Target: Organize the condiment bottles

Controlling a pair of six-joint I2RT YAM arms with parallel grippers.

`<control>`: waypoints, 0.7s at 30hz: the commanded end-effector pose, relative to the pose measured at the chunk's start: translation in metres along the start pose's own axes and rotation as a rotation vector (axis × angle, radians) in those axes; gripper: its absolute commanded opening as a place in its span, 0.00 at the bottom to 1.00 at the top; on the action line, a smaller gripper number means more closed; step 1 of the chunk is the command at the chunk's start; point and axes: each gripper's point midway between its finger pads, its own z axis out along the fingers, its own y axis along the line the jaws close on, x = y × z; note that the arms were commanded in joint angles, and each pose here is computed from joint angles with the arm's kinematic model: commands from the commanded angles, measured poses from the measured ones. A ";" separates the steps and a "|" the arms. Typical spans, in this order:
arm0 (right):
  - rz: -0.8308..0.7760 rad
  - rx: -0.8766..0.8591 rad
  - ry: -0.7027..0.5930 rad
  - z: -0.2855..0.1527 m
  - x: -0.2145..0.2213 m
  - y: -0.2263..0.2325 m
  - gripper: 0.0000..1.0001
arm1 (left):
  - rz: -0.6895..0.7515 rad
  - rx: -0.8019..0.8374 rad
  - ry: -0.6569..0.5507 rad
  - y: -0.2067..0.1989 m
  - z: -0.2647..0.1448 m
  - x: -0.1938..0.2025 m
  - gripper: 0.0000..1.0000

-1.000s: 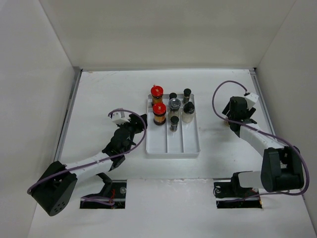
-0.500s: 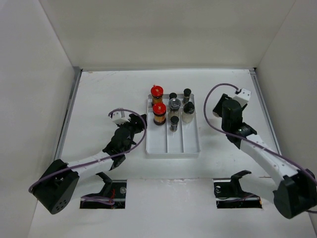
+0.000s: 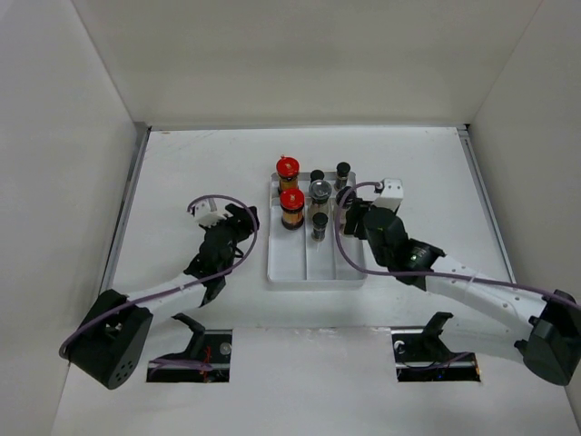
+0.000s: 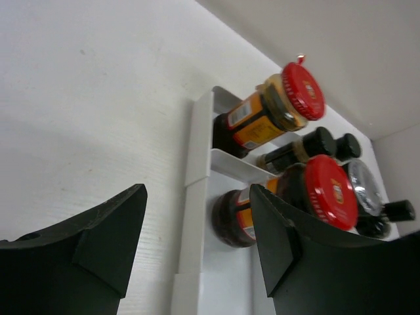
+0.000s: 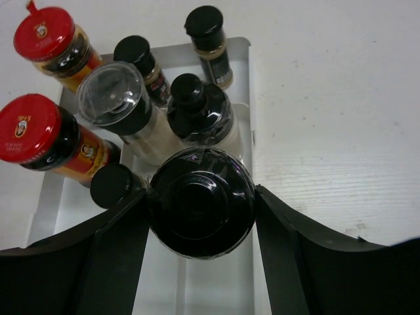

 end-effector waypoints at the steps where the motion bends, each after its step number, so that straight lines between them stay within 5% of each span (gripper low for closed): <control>1: 0.079 -0.056 -0.067 0.006 -0.015 0.020 0.49 | -0.061 -0.025 0.013 0.006 0.009 -0.002 0.62; 13: -0.007 -0.027 -0.008 0.040 0.032 0.017 0.54 | 0.010 -0.121 0.056 0.027 0.024 0.006 0.67; 21: -0.007 -0.016 -0.053 0.033 0.018 0.011 0.94 | 0.036 -0.174 0.084 0.031 0.030 0.010 0.69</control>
